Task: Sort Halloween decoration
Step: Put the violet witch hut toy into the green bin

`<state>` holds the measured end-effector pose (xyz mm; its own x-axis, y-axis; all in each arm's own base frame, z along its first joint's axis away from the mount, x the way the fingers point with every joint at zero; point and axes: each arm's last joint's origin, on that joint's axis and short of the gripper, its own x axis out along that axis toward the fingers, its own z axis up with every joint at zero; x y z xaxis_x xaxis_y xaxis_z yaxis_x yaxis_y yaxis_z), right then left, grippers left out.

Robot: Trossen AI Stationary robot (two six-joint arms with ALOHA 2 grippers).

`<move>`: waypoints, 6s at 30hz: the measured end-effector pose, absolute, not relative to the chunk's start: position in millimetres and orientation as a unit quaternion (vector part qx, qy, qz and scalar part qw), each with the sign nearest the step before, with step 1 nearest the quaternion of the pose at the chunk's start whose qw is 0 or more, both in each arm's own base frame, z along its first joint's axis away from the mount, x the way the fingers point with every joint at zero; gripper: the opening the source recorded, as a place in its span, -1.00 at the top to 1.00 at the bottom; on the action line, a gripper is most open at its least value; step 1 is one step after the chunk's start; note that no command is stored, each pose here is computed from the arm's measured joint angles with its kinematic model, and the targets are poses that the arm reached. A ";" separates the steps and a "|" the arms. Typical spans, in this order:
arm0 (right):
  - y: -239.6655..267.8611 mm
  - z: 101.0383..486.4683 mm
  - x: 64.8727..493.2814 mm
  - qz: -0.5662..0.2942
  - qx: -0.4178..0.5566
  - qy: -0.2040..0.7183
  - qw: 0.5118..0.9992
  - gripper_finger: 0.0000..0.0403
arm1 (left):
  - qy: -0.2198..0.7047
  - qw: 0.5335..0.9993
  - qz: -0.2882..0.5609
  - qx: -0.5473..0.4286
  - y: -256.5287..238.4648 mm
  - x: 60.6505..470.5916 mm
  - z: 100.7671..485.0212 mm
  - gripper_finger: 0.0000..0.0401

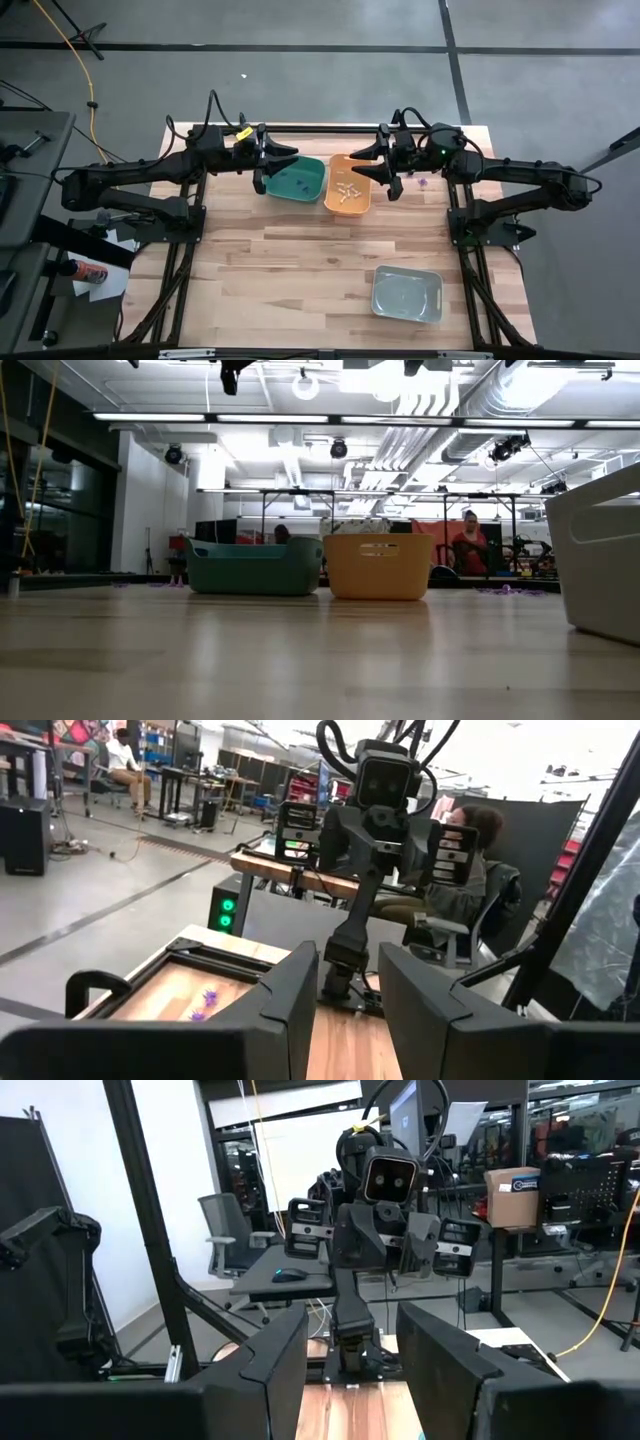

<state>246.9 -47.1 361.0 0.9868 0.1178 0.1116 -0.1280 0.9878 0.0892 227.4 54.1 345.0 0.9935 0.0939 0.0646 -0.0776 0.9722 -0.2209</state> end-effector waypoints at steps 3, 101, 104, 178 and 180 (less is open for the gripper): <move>-47.1 360.7 247.0 0.062 0.048 -0.052 0.996 0.26 | -0.036 0.991 0.043 -0.119 54.1 227.4 344.6 0.52; -54.1 347.8 247.6 -0.058 0.093 0.005 0.994 0.26 | 0.660 0.572 0.364 -0.324 256.3 199.2 154.0 0.52; -54.1 347.8 247.6 -0.058 0.093 0.005 0.994 0.26 | 0.648 0.577 0.373 -0.329 256.9 200.0 151.1 0.52; -54.8 356.2 247.3 -0.064 0.048 -0.037 0.996 0.26 | -0.018 0.983 0.010 -0.182 94.3 215.0 348.7 1.00; -54.2 357.0 247.3 -0.053 0.046 -0.041 0.997 0.26 | -0.029 0.984 -0.020 -0.175 82.2 219.7 348.8 1.00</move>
<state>247.3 -54.2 357.0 0.9911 -0.1098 0.0758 0.1023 0.9901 0.0965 219.7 82.2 348.8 0.9975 -0.0294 0.0645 0.0499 0.9377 -0.3438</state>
